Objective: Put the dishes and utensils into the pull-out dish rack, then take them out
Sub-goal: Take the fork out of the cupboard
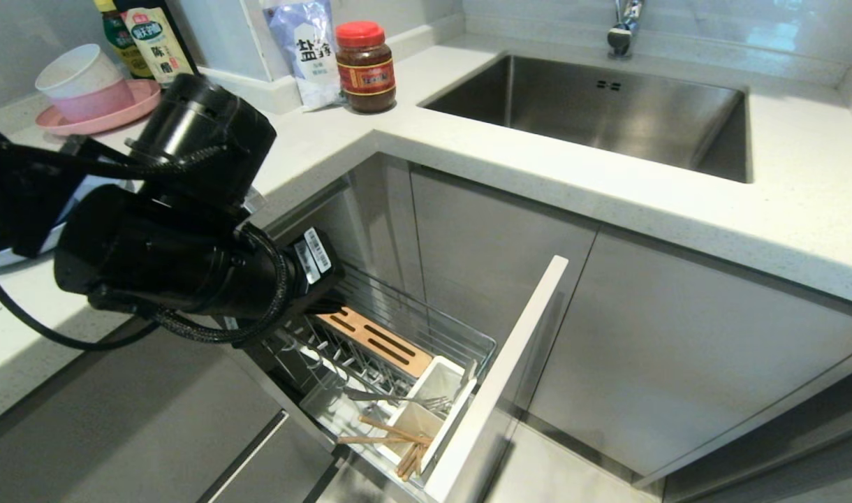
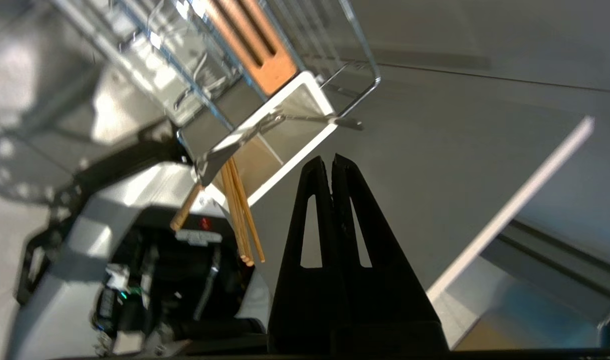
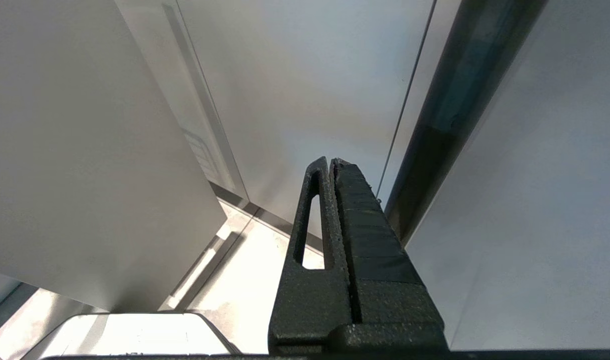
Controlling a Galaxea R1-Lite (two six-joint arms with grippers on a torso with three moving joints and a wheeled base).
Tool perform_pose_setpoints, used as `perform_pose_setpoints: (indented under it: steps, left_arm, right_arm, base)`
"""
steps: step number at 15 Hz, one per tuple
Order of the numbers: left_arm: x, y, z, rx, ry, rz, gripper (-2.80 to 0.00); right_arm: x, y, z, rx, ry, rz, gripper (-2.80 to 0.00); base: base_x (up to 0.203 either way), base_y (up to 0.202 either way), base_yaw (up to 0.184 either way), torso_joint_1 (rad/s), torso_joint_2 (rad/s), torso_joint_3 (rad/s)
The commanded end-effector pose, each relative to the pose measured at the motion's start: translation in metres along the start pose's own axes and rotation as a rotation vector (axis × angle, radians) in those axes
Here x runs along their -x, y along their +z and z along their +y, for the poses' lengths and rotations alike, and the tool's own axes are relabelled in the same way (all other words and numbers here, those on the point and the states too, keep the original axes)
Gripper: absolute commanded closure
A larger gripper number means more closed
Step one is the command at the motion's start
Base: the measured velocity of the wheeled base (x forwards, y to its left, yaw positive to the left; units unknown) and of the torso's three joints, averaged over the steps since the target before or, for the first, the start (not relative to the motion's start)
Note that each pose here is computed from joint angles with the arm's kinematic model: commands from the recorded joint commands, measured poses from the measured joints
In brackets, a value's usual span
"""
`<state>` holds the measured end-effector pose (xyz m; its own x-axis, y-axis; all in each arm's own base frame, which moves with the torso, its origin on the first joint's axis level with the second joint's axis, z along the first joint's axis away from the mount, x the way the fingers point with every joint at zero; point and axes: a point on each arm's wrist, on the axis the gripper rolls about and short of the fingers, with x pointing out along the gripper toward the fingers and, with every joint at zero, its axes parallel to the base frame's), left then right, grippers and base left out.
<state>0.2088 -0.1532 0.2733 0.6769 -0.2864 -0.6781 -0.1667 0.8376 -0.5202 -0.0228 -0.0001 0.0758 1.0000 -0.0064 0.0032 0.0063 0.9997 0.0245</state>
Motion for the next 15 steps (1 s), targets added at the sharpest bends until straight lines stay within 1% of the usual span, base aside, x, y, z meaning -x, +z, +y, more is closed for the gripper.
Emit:
perform_pose_setpoints:
  steps: [1, 3, 4, 6, 7, 13, 15]
  left_arm:
    - [-0.017, -0.012, 0.01, 0.02, 0.062, 0.047, 0.0]
    - [-0.03, -0.021, 0.026, 0.036, 0.11, 0.092, 0.0]
    - [-0.034, -0.021, 0.033, 0.05, 0.113, 0.111, 0.0]
    - [-0.033, -0.025, 0.041, 0.058, 0.117, 0.125, 0.0]
    - [-0.034, -0.025, 0.043, 0.059, 0.112, 0.123, -2.8]
    - [-0.04, -0.027, 0.046, 0.066, 0.116, 0.127, -2.8]
    - [-0.044, -0.027, 0.047, 0.075, 0.104, 0.135, -2.8]
  right_arm:
    - [0.0, 0.0, 0.0, 0.0, 0.0, -0.003, 0.0]
    - [0.0, 0.0, 0.0, 0.0, 0.0, -0.003, 0.0]
    - [0.0, 0.0, 0.0, 0.0, 0.0, -0.003, 0.0]
    - [0.0, 0.0, 0.0, 0.0, 0.0, -0.003, 0.0]
    - [0.0, 0.0, 0.0, 0.0, 0.0, -0.003, 0.0]
    - [0.0, 0.0, 0.0, 0.0, 0.0, -0.001, 0.0]
    - [0.0, 0.0, 0.0, 0.0, 0.0, -0.003, 0.0]
  base:
    - [0.0, 0.0, 0.0, 0.0, 0.0, 0.0]
    - [0.0, 0.0, 0.0, 0.0, 0.0, 0.0]
    - [0.0, 0.0, 0.0, 0.0, 0.0, 0.0]
    - [0.0, 0.0, 0.0, 0.0, 0.0, 0.0]
    - [0.0, 0.0, 0.0, 0.0, 0.0, 0.0]
    - [0.0, 0.0, 0.0, 0.0, 0.0, 0.0]
    - [0.0, 0.0, 0.0, 0.0, 0.0, 0.0]
